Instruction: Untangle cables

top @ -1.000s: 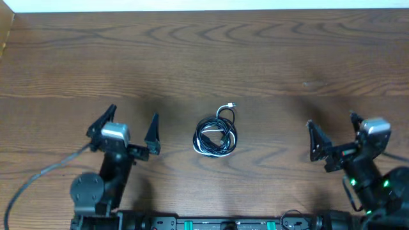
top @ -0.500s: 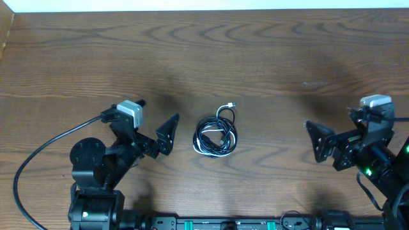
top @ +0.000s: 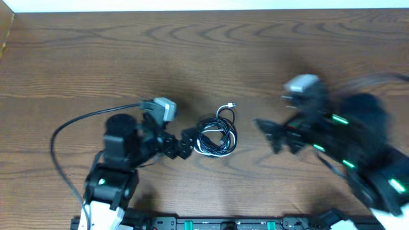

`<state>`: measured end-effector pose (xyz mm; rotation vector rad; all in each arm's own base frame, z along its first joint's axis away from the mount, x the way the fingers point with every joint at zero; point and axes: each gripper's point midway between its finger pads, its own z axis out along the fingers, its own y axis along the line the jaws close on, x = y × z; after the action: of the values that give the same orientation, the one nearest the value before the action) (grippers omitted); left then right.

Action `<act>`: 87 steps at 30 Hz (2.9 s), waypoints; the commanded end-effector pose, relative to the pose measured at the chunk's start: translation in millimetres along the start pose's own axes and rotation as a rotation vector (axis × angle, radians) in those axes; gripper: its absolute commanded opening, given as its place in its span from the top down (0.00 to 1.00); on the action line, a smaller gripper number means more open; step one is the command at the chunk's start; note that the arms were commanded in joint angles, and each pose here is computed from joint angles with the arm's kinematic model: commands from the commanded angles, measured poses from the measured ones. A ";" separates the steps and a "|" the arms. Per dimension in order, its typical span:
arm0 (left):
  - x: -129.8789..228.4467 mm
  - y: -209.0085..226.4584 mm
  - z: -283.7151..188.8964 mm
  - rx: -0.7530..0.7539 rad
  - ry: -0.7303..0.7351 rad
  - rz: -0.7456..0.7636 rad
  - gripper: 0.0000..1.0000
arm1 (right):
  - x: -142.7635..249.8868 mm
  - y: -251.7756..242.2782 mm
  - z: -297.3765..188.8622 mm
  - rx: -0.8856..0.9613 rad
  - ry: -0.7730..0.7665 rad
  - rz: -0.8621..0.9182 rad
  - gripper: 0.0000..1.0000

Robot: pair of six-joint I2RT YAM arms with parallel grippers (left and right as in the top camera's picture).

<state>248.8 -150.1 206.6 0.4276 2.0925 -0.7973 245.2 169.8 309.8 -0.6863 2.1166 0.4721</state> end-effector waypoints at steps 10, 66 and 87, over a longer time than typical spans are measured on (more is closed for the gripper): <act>18.8 46.0 -2.1 -0.354 0.099 0.128 0.02 | 99.5 21.5 155.0 -0.058 0.515 -0.052 0.01; 33.9 62.7 1.2 -0.424 0.172 0.108 0.88 | 90.6 -65.8 207.9 0.490 0.348 0.382 0.99; 32.4 18.6 92.6 -0.059 0.172 0.254 0.17 | 64.8 -48.0 170.9 0.426 0.317 0.243 0.32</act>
<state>280.8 -193.3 143.8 0.6662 2.1677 -0.6321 355.4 195.2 149.6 -0.1626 2.5059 -0.0038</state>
